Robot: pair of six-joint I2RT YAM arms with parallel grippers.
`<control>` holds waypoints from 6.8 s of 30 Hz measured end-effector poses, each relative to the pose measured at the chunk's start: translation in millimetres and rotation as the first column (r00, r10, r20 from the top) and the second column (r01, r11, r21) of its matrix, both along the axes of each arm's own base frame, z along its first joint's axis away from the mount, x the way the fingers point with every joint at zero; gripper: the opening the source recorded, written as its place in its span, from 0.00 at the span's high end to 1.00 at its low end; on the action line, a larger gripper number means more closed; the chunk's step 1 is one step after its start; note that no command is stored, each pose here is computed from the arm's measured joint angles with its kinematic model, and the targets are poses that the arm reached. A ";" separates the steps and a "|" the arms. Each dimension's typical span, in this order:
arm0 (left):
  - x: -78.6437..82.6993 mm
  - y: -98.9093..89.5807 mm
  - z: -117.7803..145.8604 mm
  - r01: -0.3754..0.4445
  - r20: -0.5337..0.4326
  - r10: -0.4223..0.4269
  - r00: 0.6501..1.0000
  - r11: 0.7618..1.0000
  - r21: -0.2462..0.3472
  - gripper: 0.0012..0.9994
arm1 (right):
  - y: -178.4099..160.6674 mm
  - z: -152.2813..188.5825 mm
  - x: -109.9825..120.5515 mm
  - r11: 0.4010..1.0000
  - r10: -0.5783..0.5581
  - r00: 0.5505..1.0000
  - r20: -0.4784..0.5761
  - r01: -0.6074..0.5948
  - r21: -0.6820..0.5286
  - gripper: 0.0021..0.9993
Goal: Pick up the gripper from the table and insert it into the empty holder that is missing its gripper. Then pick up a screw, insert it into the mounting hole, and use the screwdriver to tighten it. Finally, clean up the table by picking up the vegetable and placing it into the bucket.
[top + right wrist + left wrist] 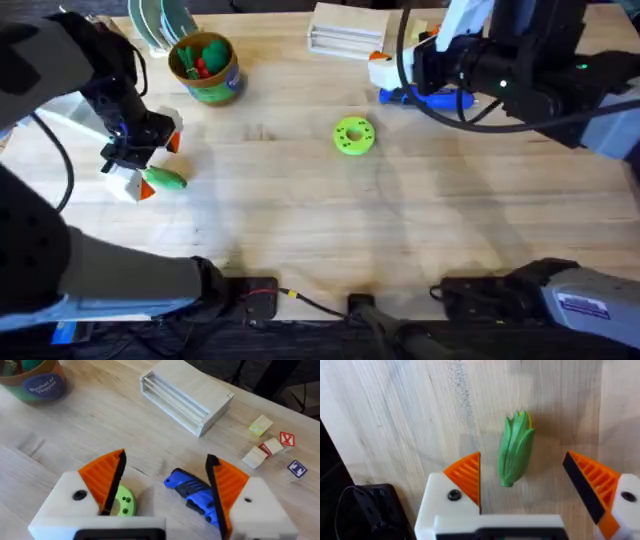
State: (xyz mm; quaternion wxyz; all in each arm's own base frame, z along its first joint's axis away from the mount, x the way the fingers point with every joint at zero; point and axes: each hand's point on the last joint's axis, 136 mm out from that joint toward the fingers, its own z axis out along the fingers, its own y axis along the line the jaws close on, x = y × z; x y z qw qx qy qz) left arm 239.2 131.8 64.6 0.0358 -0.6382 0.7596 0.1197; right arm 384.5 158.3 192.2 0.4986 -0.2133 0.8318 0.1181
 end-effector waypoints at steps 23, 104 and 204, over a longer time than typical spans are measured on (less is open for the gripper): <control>-1.0 5.8 -26.5 0.032 -0.089 -0.033 0.995 0.999 -0.014 0.01 | -0.4 -2.4 -1.2 1.000 0.000 1.000 -0.011 0.000 -0.003 0.01; -7.8 25.3 -30.3 0.045 0.293 -0.032 0.956 0.998 -0.040 0.22 | -2.1 -11.0 -6.0 1.000 -0.002 0.999 -0.050 0.002 -0.014 0.01; 91.4 -164.1 204.8 0.804 0.186 -0.982 -0.007 0.105 0.586 0.07 | -11.9 31.5 -33.7 0.997 -0.017 0.972 -0.233 0.000 -0.071 0.01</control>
